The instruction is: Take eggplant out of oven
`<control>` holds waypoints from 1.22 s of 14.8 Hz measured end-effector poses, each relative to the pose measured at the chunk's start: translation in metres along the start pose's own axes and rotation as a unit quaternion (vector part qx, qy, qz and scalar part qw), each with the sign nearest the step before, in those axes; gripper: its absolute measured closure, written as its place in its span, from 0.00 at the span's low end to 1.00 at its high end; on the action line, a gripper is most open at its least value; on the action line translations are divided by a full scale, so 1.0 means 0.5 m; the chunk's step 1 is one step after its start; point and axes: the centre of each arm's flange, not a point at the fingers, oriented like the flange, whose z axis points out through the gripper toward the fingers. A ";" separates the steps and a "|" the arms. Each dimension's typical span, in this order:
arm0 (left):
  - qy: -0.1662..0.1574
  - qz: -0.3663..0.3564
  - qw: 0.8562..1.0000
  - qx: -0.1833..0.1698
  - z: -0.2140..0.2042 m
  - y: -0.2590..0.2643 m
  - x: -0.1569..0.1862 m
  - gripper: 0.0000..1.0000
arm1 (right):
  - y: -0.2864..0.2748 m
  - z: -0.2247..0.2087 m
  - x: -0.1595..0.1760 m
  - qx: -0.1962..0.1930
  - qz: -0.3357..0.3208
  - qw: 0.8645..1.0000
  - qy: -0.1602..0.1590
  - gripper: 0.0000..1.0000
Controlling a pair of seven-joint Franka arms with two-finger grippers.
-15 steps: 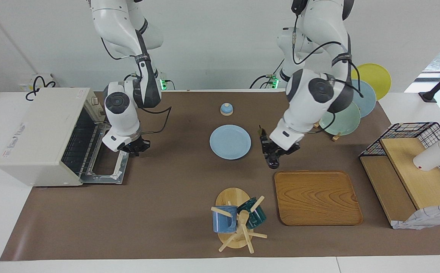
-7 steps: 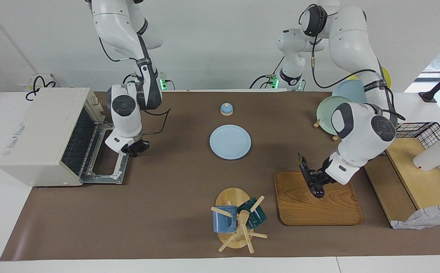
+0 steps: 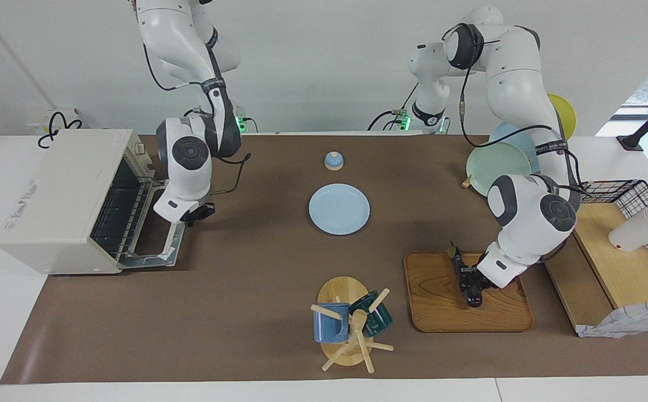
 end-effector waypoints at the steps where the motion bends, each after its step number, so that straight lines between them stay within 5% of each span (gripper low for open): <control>1: -0.001 0.003 1.000 0.001 -0.002 0.000 -0.001 0.54 | 0.018 -0.021 -0.006 0.002 -0.003 1.000 0.000 0.99; 6: -0.011 0.000 1.000 -0.005 -0.106 -0.004 -0.003 0.00 | 0.141 -0.114 -0.071 0.009 -0.015 1.000 0.016 0.99; 9: 0.004 -0.026 1.000 0.002 -0.310 -0.019 -0.049 0.00 | 0.295 -0.131 -0.136 0.009 -0.013 1.000 0.024 0.99; 12: 0.005 -0.069 0.998 0.011 -0.482 -0.032 -0.126 0.00 | 0.331 -0.136 -0.150 0.051 0.004 0.999 0.015 0.99; 14: -0.005 -0.076 0.997 0.012 -0.565 -0.023 -0.181 0.00 | 0.349 -0.172 -0.154 0.075 0.016 0.997 -0.006 0.99; 18: -0.036 -0.084 0.996 0.014 -0.640 0.000 -0.272 0.00 | 0.372 -0.301 -0.153 0.112 0.041 0.993 0.025 0.94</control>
